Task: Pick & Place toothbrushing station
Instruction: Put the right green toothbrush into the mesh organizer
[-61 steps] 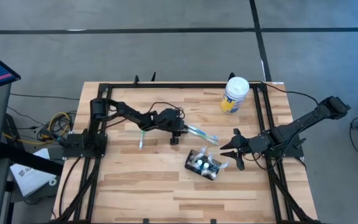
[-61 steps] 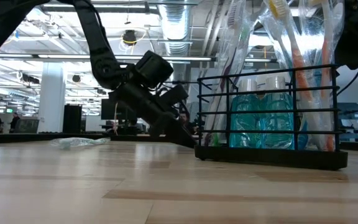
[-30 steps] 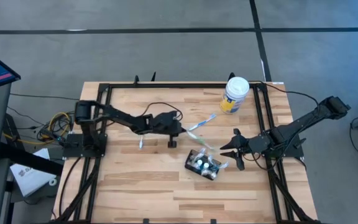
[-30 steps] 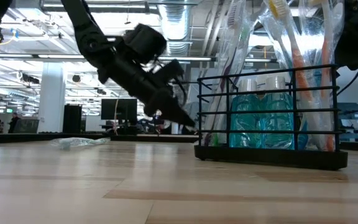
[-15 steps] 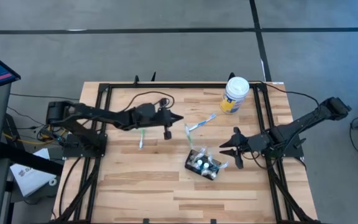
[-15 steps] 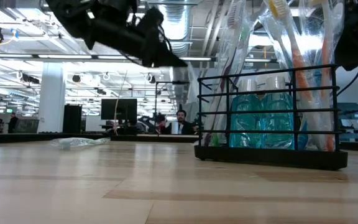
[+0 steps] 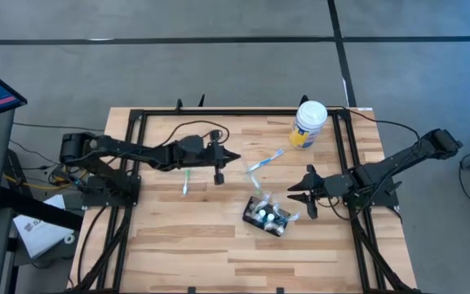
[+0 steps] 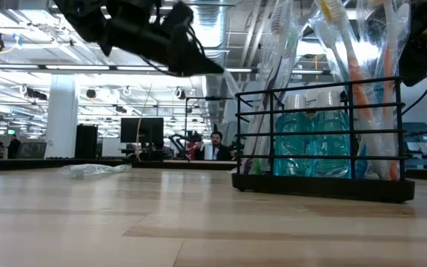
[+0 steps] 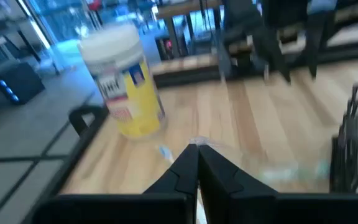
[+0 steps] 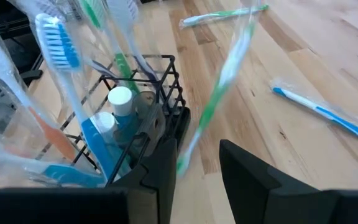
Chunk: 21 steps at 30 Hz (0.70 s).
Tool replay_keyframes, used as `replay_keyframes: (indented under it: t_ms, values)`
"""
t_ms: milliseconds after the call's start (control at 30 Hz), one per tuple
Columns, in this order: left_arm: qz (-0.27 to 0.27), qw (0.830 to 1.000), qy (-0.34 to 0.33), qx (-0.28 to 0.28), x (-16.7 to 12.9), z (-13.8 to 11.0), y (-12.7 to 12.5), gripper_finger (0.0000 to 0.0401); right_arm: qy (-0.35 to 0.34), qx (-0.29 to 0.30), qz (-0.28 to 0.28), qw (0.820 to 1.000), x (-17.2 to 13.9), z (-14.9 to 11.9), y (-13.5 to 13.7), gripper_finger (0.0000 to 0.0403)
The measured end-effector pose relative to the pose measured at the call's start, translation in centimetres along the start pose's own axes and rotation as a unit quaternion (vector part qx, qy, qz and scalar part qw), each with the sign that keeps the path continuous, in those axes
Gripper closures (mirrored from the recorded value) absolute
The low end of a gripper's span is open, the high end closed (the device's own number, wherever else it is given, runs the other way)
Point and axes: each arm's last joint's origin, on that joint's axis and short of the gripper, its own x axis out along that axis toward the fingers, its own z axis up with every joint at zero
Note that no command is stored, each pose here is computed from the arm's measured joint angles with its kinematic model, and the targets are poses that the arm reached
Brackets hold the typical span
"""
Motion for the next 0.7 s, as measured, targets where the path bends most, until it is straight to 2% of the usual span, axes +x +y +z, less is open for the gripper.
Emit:
replay_keyframes:
  t_ms: [200, 700]
  values:
    - [-0.007, 1.0, 0.03, 0.002, 1.4, -1.8, -0.5, 0.0401, 0.0, 0.0, 0.0, 1.0, 0.0, 0.0, 0.0, 0.0289]
    - [-0.002, 1.0, 0.013, 0.001, 1.1, -1.2, -0.3, 0.0401, 0.02, 0.015, 0.005, 1.0, 0.0, -0.3, 0.0, 0.0289]
